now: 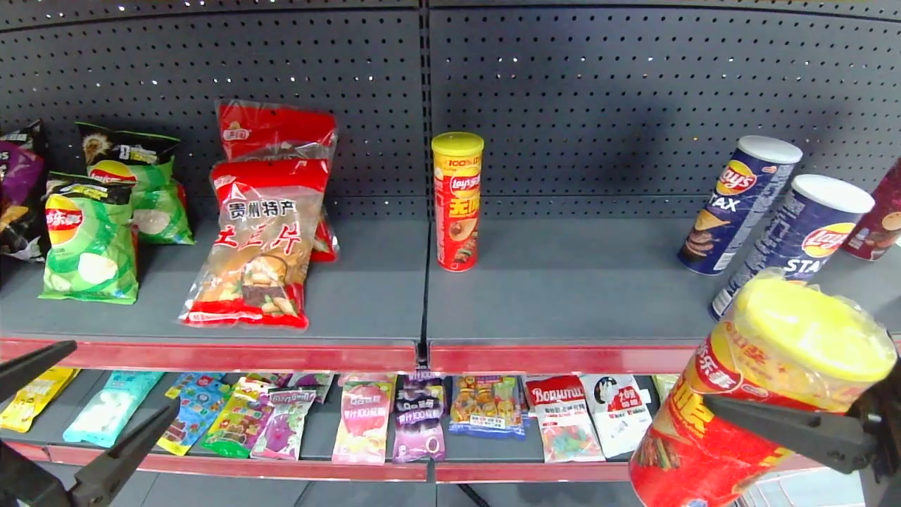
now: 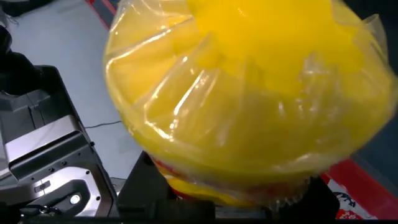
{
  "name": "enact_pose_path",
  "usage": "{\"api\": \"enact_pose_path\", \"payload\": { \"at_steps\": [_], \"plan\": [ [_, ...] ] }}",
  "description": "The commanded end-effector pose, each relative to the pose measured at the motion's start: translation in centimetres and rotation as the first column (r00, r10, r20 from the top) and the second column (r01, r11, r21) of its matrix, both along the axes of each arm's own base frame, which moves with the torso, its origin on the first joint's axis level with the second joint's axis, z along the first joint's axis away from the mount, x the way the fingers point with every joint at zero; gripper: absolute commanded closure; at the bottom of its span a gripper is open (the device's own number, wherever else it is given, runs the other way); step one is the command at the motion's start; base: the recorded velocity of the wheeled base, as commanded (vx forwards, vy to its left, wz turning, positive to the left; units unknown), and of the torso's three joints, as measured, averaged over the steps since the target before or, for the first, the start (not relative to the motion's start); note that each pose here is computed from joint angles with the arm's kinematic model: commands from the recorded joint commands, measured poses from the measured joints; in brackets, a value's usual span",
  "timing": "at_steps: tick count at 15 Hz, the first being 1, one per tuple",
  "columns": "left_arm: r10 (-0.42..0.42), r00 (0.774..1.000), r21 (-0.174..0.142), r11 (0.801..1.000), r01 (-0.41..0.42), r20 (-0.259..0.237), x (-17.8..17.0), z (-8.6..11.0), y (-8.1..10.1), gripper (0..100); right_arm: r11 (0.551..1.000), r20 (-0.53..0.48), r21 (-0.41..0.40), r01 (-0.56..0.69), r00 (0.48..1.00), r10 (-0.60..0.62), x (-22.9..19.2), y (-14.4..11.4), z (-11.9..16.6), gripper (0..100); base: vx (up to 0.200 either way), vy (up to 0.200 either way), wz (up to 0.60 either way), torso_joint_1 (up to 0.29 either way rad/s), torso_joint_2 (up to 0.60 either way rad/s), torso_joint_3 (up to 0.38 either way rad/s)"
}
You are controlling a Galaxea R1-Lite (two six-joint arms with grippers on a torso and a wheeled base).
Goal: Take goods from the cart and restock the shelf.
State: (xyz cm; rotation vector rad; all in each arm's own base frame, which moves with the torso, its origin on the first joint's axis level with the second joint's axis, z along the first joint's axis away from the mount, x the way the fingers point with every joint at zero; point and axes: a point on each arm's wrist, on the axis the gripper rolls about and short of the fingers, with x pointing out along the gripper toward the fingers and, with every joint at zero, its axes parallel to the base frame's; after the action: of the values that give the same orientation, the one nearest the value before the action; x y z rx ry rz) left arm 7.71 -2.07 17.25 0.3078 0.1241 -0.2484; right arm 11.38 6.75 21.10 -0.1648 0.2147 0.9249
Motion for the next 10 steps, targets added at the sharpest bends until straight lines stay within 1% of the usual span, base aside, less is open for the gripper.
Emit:
{"api": "enact_pose_path", "payload": {
  "at_steps": [1, 2, 4, 6, 7, 10],
  "plan": [
    [0.001, 1.000, 0.001, 1.000, -0.001, -0.003, 0.06, -0.03, -0.01, 0, 1.000, 0.000, 0.000, -0.002, 1.000, 0.002, 0.01, 0.03, -0.02, 100, 0.200, 0.000, 0.00, 0.022, 0.03, -0.002],
    [0.001, 1.000, 0.002, 1.000, -0.001, -0.003, 0.06, -0.03, -0.01, 0, 1.000, 0.000, 0.000, -0.002, 1.000, 0.002, 0.01, 0.03, -0.02, 100, 0.200, 0.000, 0.00, 0.012, 0.00, 0.002],
    [-0.003, 1.000, 0.002, 1.000, 0.003, 0.002, 0.04, 0.04, -0.02, 0, 1.000, -0.003, 0.000, -0.002, 1.000, 0.002, 0.04, 0.04, -0.04, 100, 0.000, 0.000, 0.00, 0.000, 0.00, 0.000],
    [-0.006, 1.000, 0.024, 1.000, 0.006, 0.008, 0.05, 0.08, -0.02, 0, 1.000, -0.002, 0.001, -0.003, 1.000, 0.003, -0.03, 0.01, -0.04, 100, 0.000, 0.000, 0.00, 0.000, 0.00, 0.000],
    [-0.012, 1.000, 0.028, 1.000, 0.011, 0.009, 0.04, 0.08, -0.03, 0, 1.000, 0.001, 0.003, -0.005, 1.000, 0.005, -0.09, -0.02, 0.00, 100, 0.000, 0.000, 0.00, 0.000, 0.00, 0.000],
    [-0.021, 1.000, 0.027, 0.999, 0.021, 0.006, 0.09, 0.06, -0.07, 0, 1.000, 0.002, 0.003, -0.006, 1.000, 0.006, -0.16, -0.03, 0.03, 100, 0.000, 0.000, 0.00, 0.000, 0.00, 0.000]
  ]
}}
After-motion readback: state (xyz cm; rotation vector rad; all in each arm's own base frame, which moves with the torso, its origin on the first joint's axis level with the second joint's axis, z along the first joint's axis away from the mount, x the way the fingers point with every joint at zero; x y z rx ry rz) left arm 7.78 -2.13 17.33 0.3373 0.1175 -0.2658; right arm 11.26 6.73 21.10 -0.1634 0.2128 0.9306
